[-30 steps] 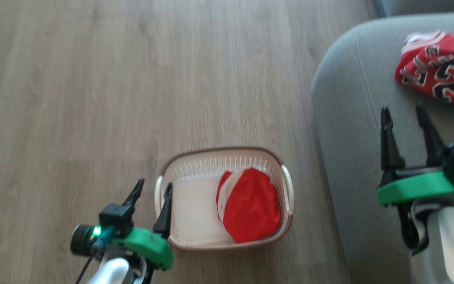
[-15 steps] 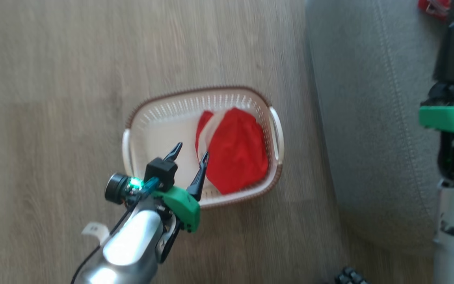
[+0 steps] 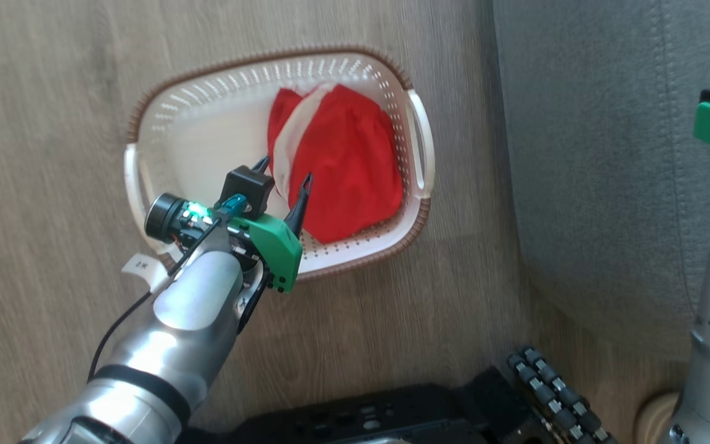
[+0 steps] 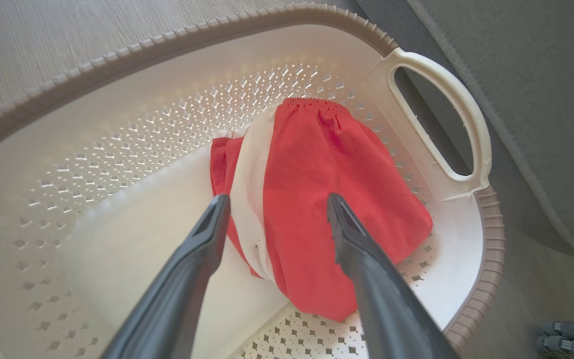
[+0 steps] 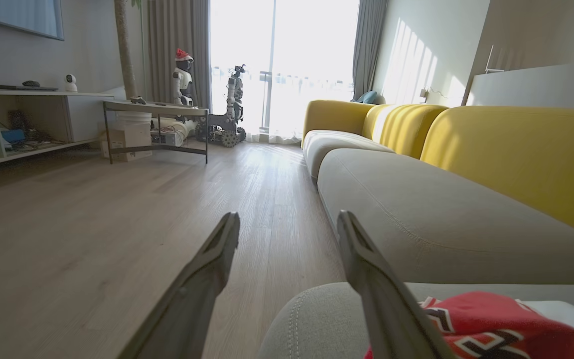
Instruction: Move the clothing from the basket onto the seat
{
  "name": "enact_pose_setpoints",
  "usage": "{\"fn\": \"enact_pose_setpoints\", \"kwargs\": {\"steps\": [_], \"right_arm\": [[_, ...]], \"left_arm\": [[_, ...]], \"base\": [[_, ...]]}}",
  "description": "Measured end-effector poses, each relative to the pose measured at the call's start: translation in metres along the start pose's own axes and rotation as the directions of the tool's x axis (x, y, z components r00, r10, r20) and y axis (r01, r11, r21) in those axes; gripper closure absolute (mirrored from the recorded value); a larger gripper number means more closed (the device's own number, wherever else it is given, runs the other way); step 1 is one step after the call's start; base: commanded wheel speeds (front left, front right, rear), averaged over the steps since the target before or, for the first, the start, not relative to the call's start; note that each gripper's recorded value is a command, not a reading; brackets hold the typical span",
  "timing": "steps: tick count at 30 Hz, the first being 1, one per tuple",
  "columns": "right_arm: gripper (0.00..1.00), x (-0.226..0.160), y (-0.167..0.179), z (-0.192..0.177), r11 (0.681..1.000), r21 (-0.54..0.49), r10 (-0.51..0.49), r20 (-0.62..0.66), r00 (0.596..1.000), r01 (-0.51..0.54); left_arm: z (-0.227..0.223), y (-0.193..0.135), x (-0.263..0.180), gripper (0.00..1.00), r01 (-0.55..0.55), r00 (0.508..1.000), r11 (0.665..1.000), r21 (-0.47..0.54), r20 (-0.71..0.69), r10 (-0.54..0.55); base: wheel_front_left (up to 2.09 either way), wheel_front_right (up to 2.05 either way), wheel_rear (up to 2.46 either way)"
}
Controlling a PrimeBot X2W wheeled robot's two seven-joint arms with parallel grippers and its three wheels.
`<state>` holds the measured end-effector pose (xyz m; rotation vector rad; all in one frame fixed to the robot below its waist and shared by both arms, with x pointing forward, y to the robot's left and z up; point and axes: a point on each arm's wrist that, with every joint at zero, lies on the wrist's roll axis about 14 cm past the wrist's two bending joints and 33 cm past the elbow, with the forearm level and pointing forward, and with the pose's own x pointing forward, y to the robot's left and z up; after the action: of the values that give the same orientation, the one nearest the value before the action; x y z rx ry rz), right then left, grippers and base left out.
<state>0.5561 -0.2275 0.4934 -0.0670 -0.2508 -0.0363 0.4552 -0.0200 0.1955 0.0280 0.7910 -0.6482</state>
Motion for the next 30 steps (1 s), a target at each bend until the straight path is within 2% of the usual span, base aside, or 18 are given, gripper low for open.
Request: {"fn": "enact_pose_setpoints", "kwargs": {"steps": [11, 26, 27, 28, 29, 30], "right_arm": [[0.00, 0.005, 0.006, -0.032, 1.000, 0.000, 0.027, -0.022, 0.999, -0.027], [0.00, 0.001, 0.005, -0.049, 0.999, -0.026, 0.043, -0.053, 0.998, -0.044], [0.00, 0.000, 0.005, -0.050, 0.999, -0.027, 0.043, -0.054, 0.998, -0.044], [0.00, 0.000, 0.005, -0.050, 0.999, -0.027, 0.044, -0.055, 0.998, -0.045], [0.00, 0.000, 0.005, -0.051, 0.999, -0.028, 0.045, -0.056, 0.997, -0.046], [0.00, 0.000, 0.005, -0.051, 0.999, -0.028, 0.045, -0.056, 0.997, -0.047]], "left_arm": [[-0.056, -0.018, 0.032, 0.00, 0.086, 0.983, 0.996, -0.017, -0.163, -0.088], [-0.085, -0.016, 0.059, 0.00, 0.082, 0.962, 0.997, -0.009, -0.261, -0.081], [-0.086, -0.017, 0.059, 0.06, 0.084, 0.960, 0.996, -0.011, -0.266, -0.084], [-0.087, -0.018, 0.060, 0.50, 0.085, 0.959, 0.996, -0.012, -0.269, -0.085], [-0.088, -0.018, 0.060, 0.85, 0.085, 0.959, 0.996, -0.017, -0.270, -0.086], [-0.086, -0.018, 0.061, 1.00, 0.084, 0.960, 0.996, -0.020, -0.267, -0.087]], "base": [[0.00, 0.00, 0.00], [0.00, 0.00, 0.00], [0.00, 0.00, 0.00], [0.00, 0.00, 0.00], [0.00, 0.00, 0.00], [0.00, 0.00, 0.00]]}}
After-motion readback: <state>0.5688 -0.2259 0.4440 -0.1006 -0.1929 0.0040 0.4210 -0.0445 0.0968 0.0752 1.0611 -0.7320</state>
